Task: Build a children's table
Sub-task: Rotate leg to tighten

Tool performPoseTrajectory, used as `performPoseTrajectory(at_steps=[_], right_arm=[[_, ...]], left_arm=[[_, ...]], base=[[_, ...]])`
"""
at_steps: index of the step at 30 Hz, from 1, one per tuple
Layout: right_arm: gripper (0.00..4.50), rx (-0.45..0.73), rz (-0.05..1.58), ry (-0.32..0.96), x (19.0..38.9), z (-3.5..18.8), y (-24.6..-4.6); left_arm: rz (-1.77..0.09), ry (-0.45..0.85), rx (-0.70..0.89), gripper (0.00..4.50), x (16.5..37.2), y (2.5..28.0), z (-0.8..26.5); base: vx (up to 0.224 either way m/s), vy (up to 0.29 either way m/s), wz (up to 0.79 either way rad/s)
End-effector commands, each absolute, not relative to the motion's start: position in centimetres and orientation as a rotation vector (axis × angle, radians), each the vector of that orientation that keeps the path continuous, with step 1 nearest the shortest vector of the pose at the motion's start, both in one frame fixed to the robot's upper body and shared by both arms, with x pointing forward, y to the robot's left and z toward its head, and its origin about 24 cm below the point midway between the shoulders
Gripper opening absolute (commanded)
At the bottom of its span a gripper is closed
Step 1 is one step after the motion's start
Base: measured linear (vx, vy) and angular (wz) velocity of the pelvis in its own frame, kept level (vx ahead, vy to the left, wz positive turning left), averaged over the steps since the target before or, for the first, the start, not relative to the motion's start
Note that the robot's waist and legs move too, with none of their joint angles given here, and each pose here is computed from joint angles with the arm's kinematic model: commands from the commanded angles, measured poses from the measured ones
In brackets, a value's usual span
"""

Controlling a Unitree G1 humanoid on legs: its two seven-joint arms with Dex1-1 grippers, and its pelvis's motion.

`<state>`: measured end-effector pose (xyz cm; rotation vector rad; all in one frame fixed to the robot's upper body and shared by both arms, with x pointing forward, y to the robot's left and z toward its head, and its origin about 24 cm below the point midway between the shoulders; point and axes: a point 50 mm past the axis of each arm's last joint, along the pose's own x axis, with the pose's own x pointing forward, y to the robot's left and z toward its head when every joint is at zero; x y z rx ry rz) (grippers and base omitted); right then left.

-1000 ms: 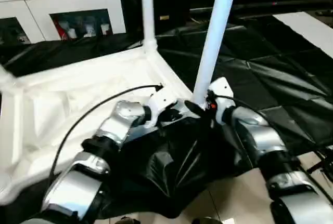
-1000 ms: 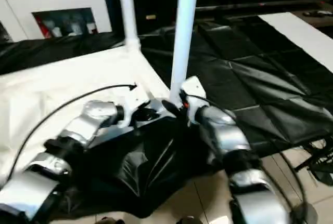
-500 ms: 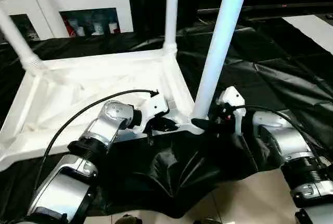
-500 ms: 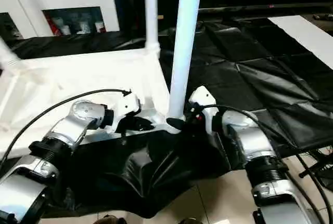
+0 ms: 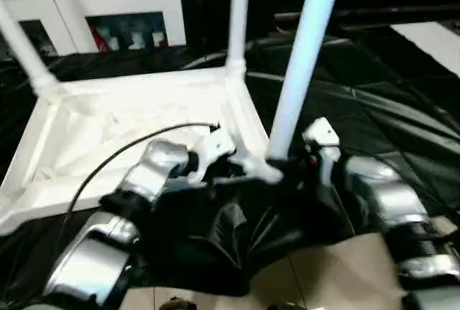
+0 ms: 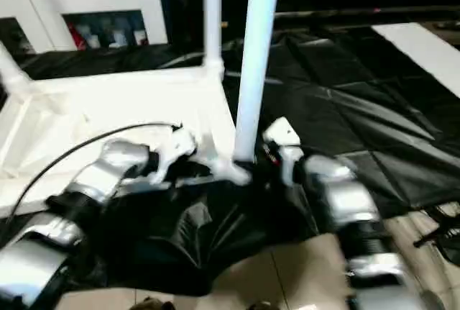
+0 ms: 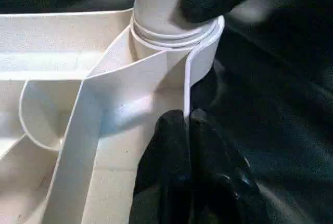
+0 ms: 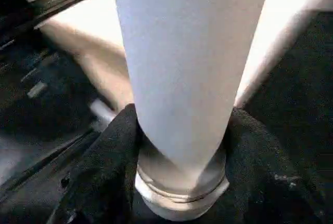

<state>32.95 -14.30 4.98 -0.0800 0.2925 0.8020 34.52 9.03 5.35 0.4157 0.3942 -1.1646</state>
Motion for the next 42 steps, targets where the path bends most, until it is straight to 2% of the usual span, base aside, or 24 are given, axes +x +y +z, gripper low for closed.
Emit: performPoseTrajectory(at_steps=[1, 7, 9, 10, 14, 19, 26, 37, 38, 40, 42], right_arm=[[2.04, -0.035, 0.735, 0.334, 33.0, 3.5, -12.1], [2.03, 0.093, 0.509, 0.332, 34.3, 3.3, -9.7], [2.03, 0.048, 0.512, 0.305, 34.4, 3.5, -7.9], [2.58, 0.045, 0.513, 0.304, 34.4, 3.5, -7.9], [2.89, 0.045, 0.606, 0.280, 34.1, 3.8, -6.8], [3.24, -0.047, 0.696, 0.262, 34.1, 4.2, -8.7], [3.24, -0.160, 0.913, 0.252, 33.4, 5.4, -12.1], [3.24, -0.230, 1.138, 0.308, 31.6, 6.0, -14.5], [2.99, -0.229, 1.139, 0.308, 31.6, 6.0, -14.5], [2.99, -0.218, 1.159, 0.310, 31.4, 6.1, -14.5], [2.75, -0.215, 1.174, 0.314, 31.2, 6.1, -14.4]], left_arm=[[-1.086, 0.313, 0.389, 0.00, 35.5, 6.8, 7.0], [-1.007, 0.302, 0.354, 0.00, 36.0, 5.2, 7.3], [-1.021, 0.291, 0.364, 0.00, 35.8, 4.5, 7.2], [-1.021, 0.291, 0.364, 0.00, 35.8, 4.5, 7.2], [-1.064, 0.276, 0.369, 0.00, 35.5, 4.5, 7.1], [-1.163, 0.272, 0.388, 0.00, 34.8, 5.4, 6.9], [-1.288, 0.285, 0.423, 0.00, 34.0, 7.1, 6.5], [-1.384, 0.308, 0.455, 0.00, 33.4, 9.1, 6.6], [-1.385, 0.308, 0.455, 0.00, 33.4, 9.1, 6.6], [-1.401, 0.324, 0.460, 0.00, 33.2, 9.4, 6.4], [-1.418, 0.336, 0.462, 0.00, 33.0, 9.6, 6.2]], base=[[0.000, 0.000, 0.00], [0.000, 0.000, 0.00], [0.000, 0.000, 0.00], [0.000, 0.000, 0.00], [0.000, 0.000, 0.00], [0.000, 0.000, 0.00], [0.000, 0.000, 0.00], [0.000, 0.000, 0.00], [0.000, 0.000, 0.00], [0.000, 0.000, 0.00], [0.000, 0.000, 0.00]])
